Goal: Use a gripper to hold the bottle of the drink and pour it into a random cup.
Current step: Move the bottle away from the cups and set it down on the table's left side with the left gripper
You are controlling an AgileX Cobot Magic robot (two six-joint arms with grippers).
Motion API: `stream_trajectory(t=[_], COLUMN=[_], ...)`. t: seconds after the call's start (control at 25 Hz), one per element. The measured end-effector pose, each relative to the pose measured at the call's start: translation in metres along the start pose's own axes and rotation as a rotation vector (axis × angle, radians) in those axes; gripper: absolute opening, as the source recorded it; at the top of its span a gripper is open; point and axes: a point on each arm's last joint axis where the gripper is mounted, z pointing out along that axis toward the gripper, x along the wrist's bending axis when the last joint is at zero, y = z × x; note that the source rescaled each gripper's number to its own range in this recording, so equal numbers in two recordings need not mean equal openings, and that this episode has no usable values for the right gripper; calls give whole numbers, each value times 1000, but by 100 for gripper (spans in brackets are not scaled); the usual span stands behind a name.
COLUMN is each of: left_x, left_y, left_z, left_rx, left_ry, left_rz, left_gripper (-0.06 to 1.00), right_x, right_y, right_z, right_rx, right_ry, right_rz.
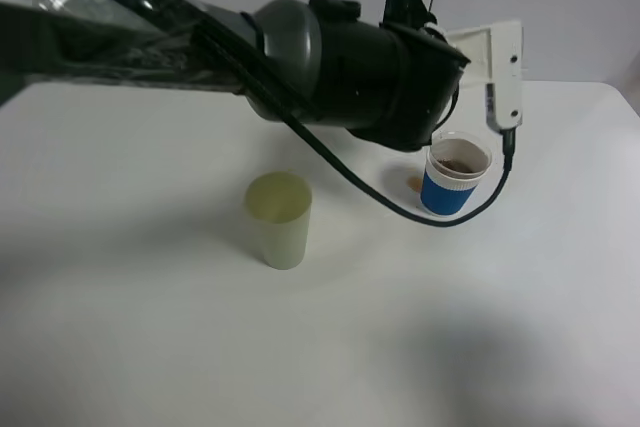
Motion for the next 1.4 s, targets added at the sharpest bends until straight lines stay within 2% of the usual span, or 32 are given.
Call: stream_trajectory(t=[0.2,0.56,0.68,0.72,0.92,1.04,1.12,1.28,1.4], left_x=[33,61,76,78,94,102,106,113,113], left_y=[-8,-61,-83,-89,-135,-161,-173,-184,-188], left_z=[-4,-6,-5,-4,8,16,19,18,17], left_rx=[-83,-213,-220,-217,-97,-10,27,37,33], left_ry=[-38,-257,-335,-366,-475,-488,-477,-433,-393], left_rz=[-268,-702,-867,-895,-1117,-1177,-1176,-1146,-1161], left_gripper=[0,0,0,0,0,0,0,0,0], right_x=[0,0,0,0,0,0,0,0,0], right_y=[0,0,0,0,0,0,0,0,0], right_z=[0,0,0,0,0,0,0,0,0], right_rx=[0,0,0,0,0,0,0,0,0], right_ry=[0,0,0,0,0,0,0,0,0], right_rz=[0,0,0,0,0,0,0,0,0])
